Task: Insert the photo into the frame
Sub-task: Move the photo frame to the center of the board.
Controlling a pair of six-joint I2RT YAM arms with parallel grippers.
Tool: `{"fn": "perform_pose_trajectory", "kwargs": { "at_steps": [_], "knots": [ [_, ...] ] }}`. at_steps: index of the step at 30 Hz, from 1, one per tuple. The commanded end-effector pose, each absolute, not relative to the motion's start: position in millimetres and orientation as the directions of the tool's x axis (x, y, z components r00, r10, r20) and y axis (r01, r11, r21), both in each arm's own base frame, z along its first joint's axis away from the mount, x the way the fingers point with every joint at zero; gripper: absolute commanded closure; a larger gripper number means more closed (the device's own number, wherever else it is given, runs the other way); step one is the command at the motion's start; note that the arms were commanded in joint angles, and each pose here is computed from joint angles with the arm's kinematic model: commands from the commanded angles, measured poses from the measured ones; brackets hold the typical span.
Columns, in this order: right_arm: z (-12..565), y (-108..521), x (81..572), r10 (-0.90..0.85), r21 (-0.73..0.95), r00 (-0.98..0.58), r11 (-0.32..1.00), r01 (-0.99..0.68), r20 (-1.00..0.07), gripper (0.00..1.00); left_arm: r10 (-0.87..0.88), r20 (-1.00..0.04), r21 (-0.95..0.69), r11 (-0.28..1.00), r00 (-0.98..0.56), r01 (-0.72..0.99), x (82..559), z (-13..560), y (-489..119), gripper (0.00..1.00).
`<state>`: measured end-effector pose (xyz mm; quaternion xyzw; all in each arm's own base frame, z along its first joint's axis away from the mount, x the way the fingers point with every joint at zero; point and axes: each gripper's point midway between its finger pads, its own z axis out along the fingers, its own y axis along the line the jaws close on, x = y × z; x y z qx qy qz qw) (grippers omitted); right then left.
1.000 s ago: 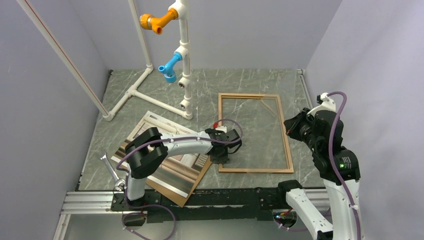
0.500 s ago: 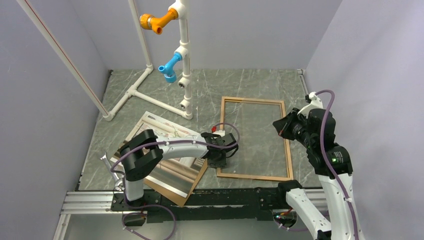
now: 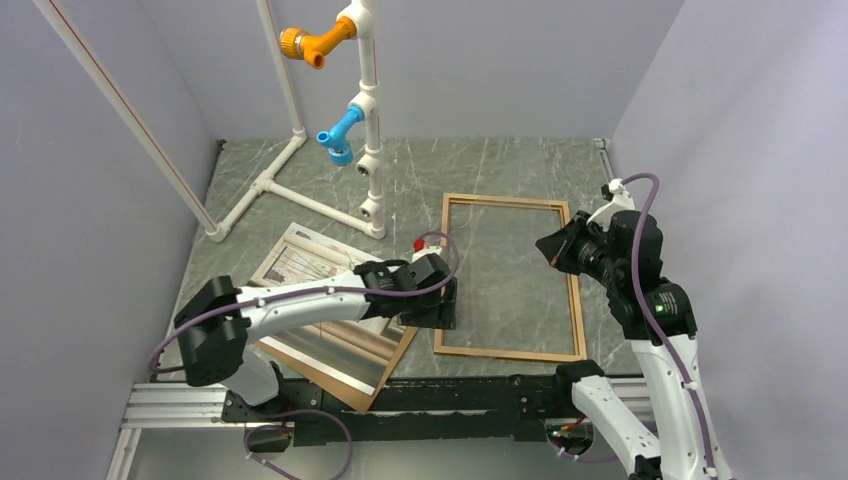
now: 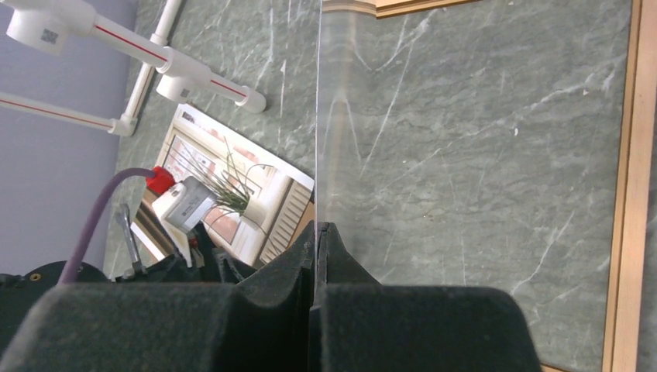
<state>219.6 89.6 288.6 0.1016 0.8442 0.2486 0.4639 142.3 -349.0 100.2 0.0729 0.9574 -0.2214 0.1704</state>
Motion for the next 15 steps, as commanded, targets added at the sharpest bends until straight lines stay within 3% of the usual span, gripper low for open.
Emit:
{"fn": "perform_pose_trajectory", "kwargs": {
  "at_steps": [1, 8, 15],
  "knots": [
    [312, 98, 230, 0.44, 0.557, -0.486, 0.821, -0.123, -0.755, 1.0, 0.059, -0.407, -0.45, 0.856, -0.912, 0.256, 150, 122, -346, 0.25],
    [317, 117, 233, 0.463, 0.621, -0.507, 0.758, -0.198, -0.727, 1.0, 0.009, -0.414, -0.5, 0.834, -0.91, 0.236, 169, 122, -325, 0.28],
    [329, 134, 244, 0.462, 0.656, -0.524, 0.702, -0.278, -0.716, 1.0, -0.039, -0.505, -0.529, 0.803, -0.862, 0.274, 203, 160, -316, 0.28]
  ]
}}
